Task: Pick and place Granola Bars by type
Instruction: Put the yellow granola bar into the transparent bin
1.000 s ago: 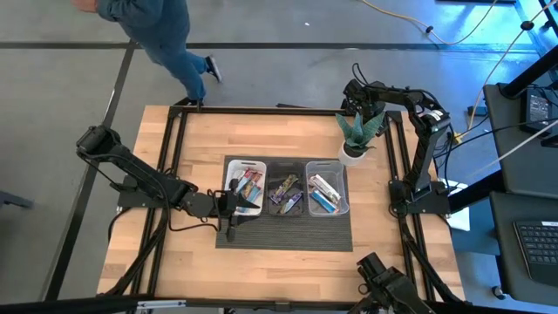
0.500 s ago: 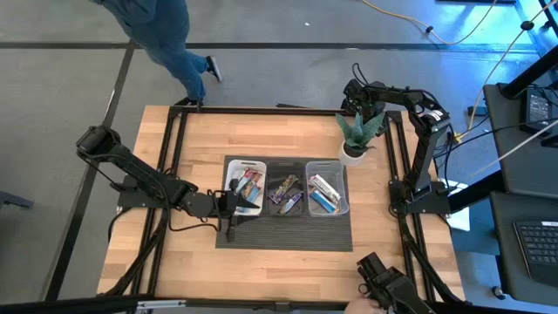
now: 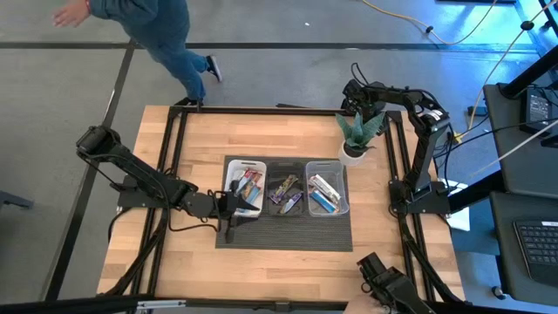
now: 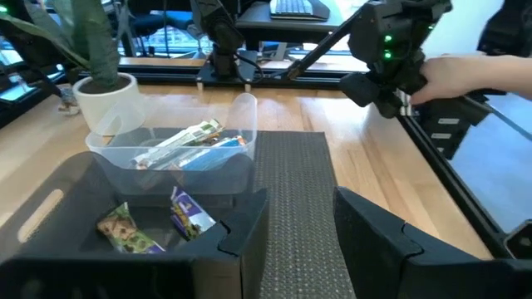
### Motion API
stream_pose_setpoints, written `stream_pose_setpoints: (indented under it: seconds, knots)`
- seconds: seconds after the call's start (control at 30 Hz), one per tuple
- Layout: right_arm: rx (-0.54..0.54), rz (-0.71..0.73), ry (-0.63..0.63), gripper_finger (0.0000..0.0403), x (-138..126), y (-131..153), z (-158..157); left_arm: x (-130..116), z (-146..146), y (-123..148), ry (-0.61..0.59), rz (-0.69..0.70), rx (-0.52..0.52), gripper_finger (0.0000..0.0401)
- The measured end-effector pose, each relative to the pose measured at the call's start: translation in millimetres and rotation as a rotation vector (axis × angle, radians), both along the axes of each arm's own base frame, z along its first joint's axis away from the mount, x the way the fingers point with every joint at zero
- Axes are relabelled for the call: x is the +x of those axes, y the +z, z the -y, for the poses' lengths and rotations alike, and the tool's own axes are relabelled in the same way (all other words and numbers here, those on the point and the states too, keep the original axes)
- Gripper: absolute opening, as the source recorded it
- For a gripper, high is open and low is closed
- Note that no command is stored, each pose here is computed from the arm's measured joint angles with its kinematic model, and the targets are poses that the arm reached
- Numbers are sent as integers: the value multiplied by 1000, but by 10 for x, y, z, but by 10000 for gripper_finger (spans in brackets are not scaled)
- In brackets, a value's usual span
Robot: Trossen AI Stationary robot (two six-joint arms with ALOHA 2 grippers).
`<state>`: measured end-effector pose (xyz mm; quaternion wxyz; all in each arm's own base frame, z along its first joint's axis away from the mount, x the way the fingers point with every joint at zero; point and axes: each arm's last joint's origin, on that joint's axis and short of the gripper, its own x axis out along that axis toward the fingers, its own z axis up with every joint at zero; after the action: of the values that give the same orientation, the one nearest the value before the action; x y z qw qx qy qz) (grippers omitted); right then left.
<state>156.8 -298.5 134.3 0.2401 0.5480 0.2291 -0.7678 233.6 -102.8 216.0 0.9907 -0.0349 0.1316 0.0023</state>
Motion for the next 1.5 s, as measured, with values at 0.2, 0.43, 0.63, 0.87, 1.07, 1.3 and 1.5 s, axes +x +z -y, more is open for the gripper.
stream_pose_setpoints:
  seconds: [0.2, 0.43, 0.63, 0.87, 1.07, 1.3, 1.5]
  knots:
    - [19, -23, 107, 108, -11, 1, 15, -4, 12, -12, -28, -19, -69, 128]
    - [12, -14, 119, 108, -3, 0, 26, -8, 26, -22, -67, -38, -119, 128]
    - [37, 11, 163, 108, 9, -1, 21, -10, 38, -23, -103, -46, -138, 128]
    - [66, -1, 264, 108, 7, -4, 17, -10, 41, -24, -109, -50, -154, 128]
    - [101, -4, 397, 108, 14, -1, 18, -10, 41, -24, -109, -50, -154, 128]
    - [96, 4, 539, 108, 80, 31, 50, -10, 41, -23, -109, -49, -154, 128]
    - [73, 1, 685, 108, 227, 188, 111, -10, 41, -23, -108, -49, -154, 128]
